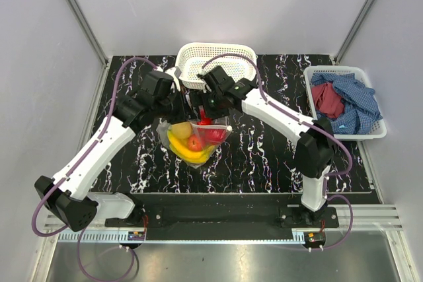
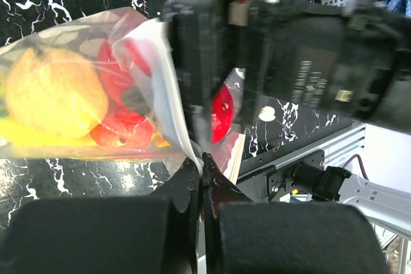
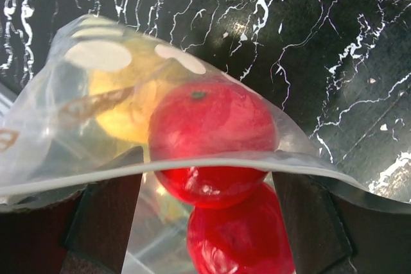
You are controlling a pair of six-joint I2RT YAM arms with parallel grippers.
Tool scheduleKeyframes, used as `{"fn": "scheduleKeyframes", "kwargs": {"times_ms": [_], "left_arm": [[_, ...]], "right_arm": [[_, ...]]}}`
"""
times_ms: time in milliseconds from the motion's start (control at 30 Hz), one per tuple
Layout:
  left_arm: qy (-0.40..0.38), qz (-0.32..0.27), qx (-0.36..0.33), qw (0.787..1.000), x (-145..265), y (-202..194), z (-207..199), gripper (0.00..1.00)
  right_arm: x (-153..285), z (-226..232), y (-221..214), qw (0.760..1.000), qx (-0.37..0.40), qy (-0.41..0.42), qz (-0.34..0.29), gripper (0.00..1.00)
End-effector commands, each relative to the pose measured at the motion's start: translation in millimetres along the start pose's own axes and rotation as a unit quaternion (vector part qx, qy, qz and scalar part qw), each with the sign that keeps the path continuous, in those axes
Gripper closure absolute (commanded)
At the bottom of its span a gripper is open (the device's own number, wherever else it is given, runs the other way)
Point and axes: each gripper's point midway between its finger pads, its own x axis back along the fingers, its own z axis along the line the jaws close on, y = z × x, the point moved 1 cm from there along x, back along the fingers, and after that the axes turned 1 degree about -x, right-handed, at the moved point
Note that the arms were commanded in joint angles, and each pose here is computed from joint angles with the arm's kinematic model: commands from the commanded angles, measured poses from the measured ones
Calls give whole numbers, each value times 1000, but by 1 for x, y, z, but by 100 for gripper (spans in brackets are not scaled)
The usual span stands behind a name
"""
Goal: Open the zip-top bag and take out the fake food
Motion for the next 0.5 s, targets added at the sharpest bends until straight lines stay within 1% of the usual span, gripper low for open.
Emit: {"fn": "scheduleKeyframes", "kwargs": {"times_ms": [0, 100, 200, 233, 333, 367, 433, 467], "left_arm": [[-44, -25, 0, 999, 6, 11, -17, 100], [-42, -24, 2, 999, 6, 9, -15, 100], [-40, -30, 4, 999, 7, 9, -14, 100], [-38, -31, 5, 999, 7, 9, -13, 100], [-31, -42, 9, 999, 9, 11, -10, 100], [-22, -48, 12, 999, 9, 13, -7, 100], [-11, -55, 19, 998, 9, 11, -1, 100], [-1, -62, 24, 998, 9, 13, 4, 100]], "right_arm": [[-15, 1, 3, 1000, 20, -15, -14, 11], [-19, -1, 2, 999, 23, -21, -12, 12], [-16, 1, 9, 999, 31, -21, -23, 30], [-15, 2, 11, 999, 34, -18, -25, 42], [-5, 14, 15, 999, 41, 7, -30, 62], [-1, 17, 15, 999, 41, 12, -31, 71], [11, 24, 16, 998, 44, 27, -38, 79], [15, 26, 17, 998, 45, 32, -41, 86]]}}
